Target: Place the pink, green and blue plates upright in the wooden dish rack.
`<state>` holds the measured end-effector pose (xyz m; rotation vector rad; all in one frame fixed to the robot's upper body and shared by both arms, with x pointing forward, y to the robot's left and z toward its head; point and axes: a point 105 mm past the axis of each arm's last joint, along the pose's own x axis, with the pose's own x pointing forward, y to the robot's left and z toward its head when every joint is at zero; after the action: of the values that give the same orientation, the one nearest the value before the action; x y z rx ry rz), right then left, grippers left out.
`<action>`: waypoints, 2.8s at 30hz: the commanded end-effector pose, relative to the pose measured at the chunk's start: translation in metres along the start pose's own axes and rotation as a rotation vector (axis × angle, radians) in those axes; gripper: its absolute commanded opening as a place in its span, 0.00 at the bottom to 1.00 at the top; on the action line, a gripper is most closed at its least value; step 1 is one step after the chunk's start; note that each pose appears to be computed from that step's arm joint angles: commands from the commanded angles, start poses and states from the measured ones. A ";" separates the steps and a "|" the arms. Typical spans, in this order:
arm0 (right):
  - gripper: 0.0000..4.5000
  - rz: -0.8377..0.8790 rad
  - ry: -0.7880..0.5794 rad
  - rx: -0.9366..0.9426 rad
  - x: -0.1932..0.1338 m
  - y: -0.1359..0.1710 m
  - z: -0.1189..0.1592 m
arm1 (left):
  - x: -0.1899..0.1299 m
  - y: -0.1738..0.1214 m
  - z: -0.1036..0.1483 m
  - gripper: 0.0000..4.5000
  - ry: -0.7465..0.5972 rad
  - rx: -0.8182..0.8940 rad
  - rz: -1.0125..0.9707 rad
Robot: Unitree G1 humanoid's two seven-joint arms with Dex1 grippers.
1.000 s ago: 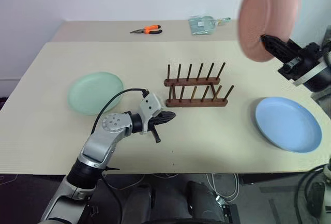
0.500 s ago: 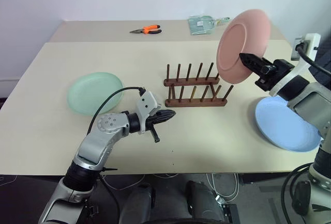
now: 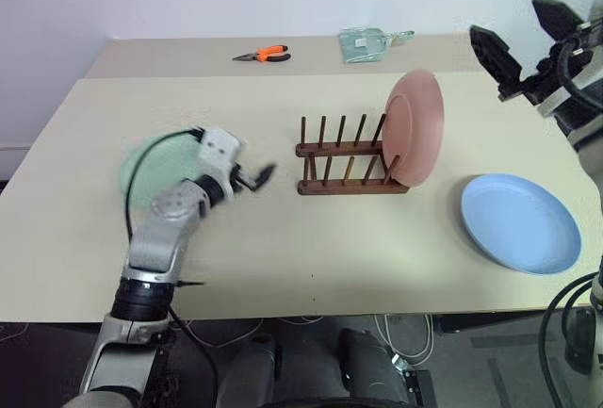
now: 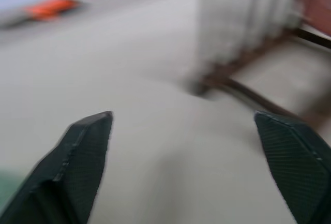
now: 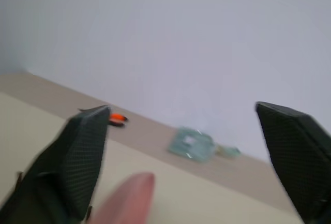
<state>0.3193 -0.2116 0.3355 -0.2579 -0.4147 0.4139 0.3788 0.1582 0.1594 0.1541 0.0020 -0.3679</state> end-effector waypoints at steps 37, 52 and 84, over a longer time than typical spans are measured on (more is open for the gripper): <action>1.00 0.701 0.050 -0.484 0.015 0.186 -0.074 | -0.024 0.005 0.097 0.00 -0.222 -0.344 0.061; 0.04 0.561 -0.002 -0.784 0.044 0.166 -0.085 | -0.024 -0.014 0.132 0.16 -0.305 -0.435 -0.045; 0.04 0.193 0.173 0.603 0.003 0.111 -0.064 | -0.075 -0.100 0.003 0.56 0.038 -0.082 -0.604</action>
<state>0.3131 -0.1198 0.2351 0.2555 -0.0552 0.6713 0.2752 0.0978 0.1383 0.0456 0.1604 -0.9504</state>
